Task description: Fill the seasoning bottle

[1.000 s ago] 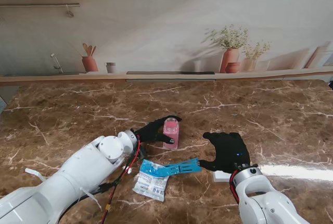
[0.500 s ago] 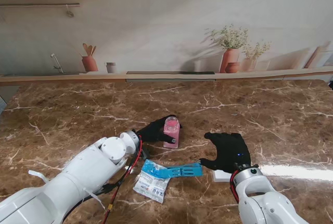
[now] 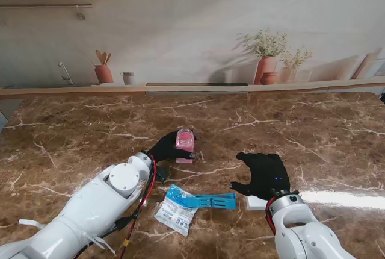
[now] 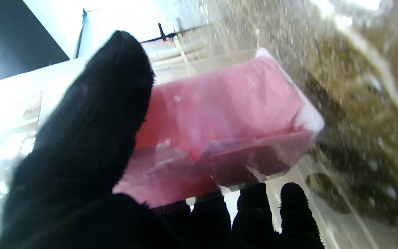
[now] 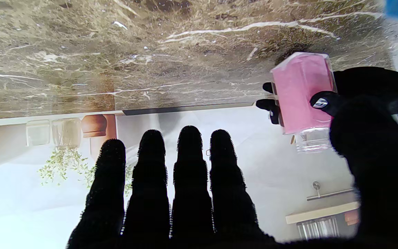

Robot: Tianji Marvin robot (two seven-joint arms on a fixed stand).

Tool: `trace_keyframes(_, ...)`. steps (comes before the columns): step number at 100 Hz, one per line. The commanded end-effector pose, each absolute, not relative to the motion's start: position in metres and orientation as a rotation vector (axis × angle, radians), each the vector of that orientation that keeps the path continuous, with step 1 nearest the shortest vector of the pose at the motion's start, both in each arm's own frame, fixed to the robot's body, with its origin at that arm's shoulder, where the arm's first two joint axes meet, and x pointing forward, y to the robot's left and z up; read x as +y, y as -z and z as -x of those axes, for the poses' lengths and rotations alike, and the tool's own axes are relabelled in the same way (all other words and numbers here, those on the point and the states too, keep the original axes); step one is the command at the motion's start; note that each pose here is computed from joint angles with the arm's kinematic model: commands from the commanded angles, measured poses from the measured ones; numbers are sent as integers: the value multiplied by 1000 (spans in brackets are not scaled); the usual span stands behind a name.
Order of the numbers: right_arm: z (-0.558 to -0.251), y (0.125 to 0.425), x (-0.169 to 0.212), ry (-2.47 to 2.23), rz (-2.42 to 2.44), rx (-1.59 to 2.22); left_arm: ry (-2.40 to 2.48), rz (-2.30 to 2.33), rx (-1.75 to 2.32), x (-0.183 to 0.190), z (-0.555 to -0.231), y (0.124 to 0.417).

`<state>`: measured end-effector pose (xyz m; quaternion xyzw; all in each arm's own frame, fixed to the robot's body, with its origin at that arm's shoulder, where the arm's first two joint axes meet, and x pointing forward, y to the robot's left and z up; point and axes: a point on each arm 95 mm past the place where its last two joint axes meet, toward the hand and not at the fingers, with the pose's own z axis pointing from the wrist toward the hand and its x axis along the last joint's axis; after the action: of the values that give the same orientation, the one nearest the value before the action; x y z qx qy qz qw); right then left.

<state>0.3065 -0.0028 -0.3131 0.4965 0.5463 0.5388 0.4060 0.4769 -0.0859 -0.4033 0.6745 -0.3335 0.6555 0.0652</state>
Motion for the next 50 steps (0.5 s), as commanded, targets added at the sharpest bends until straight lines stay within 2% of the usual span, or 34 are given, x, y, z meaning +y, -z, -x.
trace_keyframes(1,-304,318,-4,-1341,-1275,1385,-2005,-2046,-989,-77,-478,399)
trace_keyframes(50,-301,316,-17,-1239,-1252,1406,-2194,-1950,-990,-67,-464,360)
